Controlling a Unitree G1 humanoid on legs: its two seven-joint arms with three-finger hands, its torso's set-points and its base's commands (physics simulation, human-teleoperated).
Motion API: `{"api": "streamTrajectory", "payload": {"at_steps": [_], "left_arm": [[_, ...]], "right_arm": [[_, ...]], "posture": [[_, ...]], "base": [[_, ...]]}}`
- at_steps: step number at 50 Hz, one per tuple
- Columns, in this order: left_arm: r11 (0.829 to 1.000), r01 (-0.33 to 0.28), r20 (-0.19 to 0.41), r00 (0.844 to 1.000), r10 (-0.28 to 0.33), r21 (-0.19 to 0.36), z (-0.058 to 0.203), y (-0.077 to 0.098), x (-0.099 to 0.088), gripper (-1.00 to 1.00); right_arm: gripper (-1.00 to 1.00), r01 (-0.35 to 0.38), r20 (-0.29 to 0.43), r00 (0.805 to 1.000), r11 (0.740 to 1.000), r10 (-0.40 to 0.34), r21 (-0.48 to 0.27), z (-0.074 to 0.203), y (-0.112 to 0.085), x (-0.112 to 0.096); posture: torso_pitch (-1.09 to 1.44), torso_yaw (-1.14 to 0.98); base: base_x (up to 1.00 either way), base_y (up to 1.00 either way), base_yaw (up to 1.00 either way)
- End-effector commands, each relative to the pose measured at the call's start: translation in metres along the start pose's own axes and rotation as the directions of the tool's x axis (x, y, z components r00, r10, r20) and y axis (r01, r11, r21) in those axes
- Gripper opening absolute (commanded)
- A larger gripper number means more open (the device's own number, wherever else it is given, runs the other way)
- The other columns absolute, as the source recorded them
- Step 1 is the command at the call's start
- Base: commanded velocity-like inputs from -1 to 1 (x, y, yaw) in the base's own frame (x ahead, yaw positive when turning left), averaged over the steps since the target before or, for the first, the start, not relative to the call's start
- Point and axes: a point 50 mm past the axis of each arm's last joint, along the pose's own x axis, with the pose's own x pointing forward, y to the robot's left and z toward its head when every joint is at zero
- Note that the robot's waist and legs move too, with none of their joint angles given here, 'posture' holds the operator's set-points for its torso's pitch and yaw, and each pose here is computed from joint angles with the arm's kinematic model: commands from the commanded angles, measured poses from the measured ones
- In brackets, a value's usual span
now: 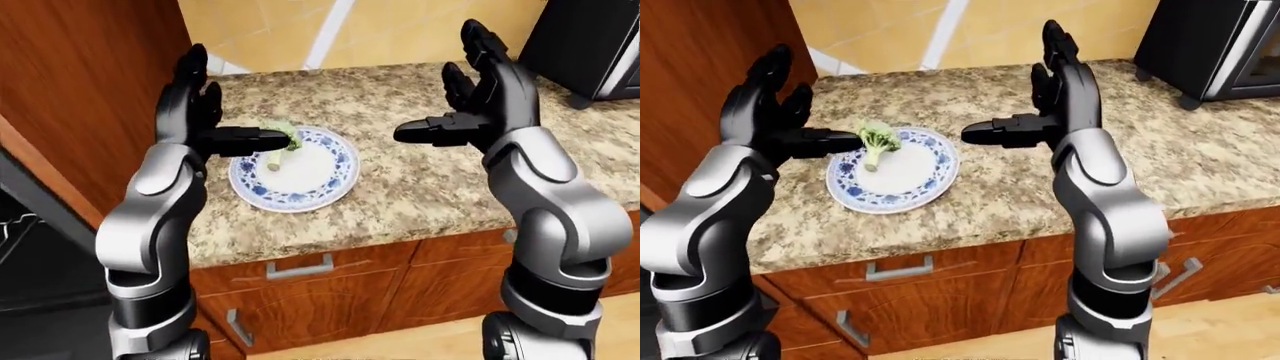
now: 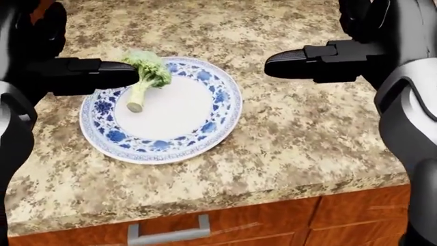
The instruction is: Place the broccoli on the rack of the oven.
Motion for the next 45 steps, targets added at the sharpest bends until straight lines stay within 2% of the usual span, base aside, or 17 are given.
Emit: {"api": "streamTrajectory", "payload": {"at_steps": [1,20,25,32,33,34,41,45], "left_arm": [[1.000,-0.018,0.083,0.996,0.018,0.002,0.015,0.003,-0.002,1.00],[1.000,-0.015,0.084,0.996,0.015,0.003,0.015,0.002,-0.001,1.00],[1.000,-0.015,0.083,0.996,0.014,0.002,0.015,0.002,-0.002,1.00],[1.000,-0.005,0.096,0.995,0.005,-0.004,0.015,0.003,-0.002,1.00],[0.999,0.031,0.096,0.995,-0.029,-0.016,0.011,0.000,-0.002,1.00],[0.999,0.040,0.100,0.994,-0.038,-0.021,0.011,0.000,-0.002,1.00],[0.998,0.046,0.110,0.993,-0.042,-0.032,0.016,0.002,-0.003,1.00],[0.998,0.049,0.117,0.992,-0.044,-0.038,0.021,0.001,-0.005,1.00]], "right_arm": [[1.00,-0.012,0.077,0.997,1.000,0.013,-0.004,0.015,0.002,-0.001],[1.00,-0.010,0.072,0.997,1.000,0.012,-0.024,0.015,0.003,-0.001],[1.00,-0.005,0.074,0.997,1.000,0.006,-0.024,0.014,0.002,-0.002],[1.00,0.000,0.066,0.998,0.999,0.002,-0.037,0.013,0.002,-0.001],[1.00,-0.024,0.050,0.998,0.996,0.029,-0.084,0.013,0.009,0.001],[1.00,-0.030,0.047,0.998,0.996,0.035,-0.089,0.015,0.010,0.003],[1.00,-0.091,0.028,0.995,0.989,0.094,-0.113,0.017,0.023,0.016],[1.00,-0.155,0.021,0.987,0.979,0.159,-0.133,0.021,0.034,0.023]], "posture": [[0.00,0.00],[0.00,0.00],[0.00,0.00],[0.00,0.00],[0.00,0.00],[0.00,0.00],[0.00,0.00],[0.00,0.00]], "base": [[0.00,0.00,0.00],[0.00,0.00,0.00],[0.00,0.00,0.71],[0.00,0.00,0.00],[0.00,0.00,0.00],[0.00,0.00,0.00],[0.00,0.00,0.00],[0.00,0.00,0.00]]}}
